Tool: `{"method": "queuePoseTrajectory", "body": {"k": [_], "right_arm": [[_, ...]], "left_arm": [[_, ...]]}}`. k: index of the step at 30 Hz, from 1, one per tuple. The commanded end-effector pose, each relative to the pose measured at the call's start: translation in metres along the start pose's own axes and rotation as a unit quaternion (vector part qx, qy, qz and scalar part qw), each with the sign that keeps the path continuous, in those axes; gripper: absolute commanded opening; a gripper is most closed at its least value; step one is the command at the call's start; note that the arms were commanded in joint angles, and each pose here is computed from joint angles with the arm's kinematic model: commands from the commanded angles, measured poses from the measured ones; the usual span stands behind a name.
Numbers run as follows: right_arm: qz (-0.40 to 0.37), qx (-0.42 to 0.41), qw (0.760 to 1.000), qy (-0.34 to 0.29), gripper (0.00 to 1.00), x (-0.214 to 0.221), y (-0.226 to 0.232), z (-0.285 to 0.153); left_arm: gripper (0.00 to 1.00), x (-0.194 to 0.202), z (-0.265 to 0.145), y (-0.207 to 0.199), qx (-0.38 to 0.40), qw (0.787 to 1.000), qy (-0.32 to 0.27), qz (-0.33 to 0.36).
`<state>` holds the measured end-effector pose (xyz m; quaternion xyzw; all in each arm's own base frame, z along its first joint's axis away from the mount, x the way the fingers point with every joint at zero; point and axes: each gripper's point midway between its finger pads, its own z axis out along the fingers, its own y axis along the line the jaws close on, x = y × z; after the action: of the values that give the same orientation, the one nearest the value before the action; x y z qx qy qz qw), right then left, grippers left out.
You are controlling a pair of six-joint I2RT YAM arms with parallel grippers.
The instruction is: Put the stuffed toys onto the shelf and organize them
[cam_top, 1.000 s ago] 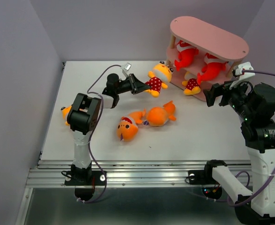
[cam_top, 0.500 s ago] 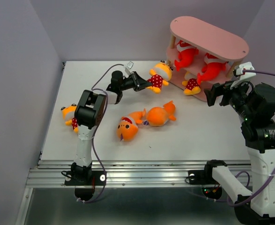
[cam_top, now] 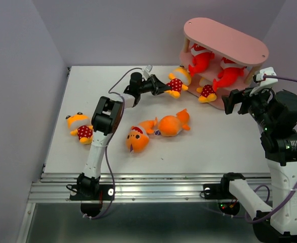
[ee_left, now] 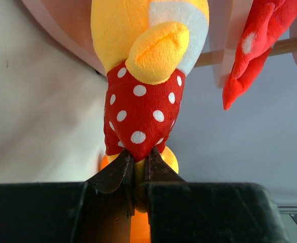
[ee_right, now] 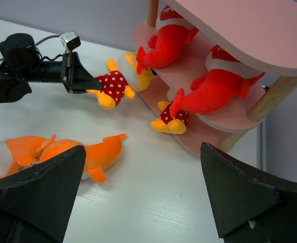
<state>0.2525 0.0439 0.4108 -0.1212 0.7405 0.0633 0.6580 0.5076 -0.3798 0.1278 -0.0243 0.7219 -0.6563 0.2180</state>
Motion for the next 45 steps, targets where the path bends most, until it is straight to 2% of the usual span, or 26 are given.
{"method": "queuePoseTrajectory", "body": {"k": [1,11,20,21,30,45], "right_arm": [[-0.005,0.017,0.999,-0.047,1.00,-0.027,-0.005,-0.010],[-0.006,0.022,0.998,-0.056,1.00,-0.032,-0.006,-0.016],[-0.007,0.020,0.998,-0.064,1.00,-0.037,-0.004,-0.022],[-0.007,0.024,0.998,-0.065,1.00,-0.038,-0.006,-0.023],[-0.009,0.026,0.997,-0.068,1.00,-0.037,-0.005,-0.027],[-0.008,0.029,0.997,-0.071,1.00,-0.039,-0.006,-0.029]], "left_arm": [[0.00,-0.007,0.019,-0.039,0.036,0.999,0.008,0.030],[0.00,-0.008,0.054,-0.027,0.030,1.000,0.002,0.003],[0.00,-0.024,0.076,-0.021,0.030,0.999,-0.035,-0.027],[0.00,-0.029,0.080,-0.030,0.038,0.998,-0.043,-0.022],[0.00,-0.010,0.105,-0.028,0.043,0.997,-0.039,-0.047],[0.00,0.012,0.119,-0.041,0.059,0.997,-0.018,-0.051]]}}
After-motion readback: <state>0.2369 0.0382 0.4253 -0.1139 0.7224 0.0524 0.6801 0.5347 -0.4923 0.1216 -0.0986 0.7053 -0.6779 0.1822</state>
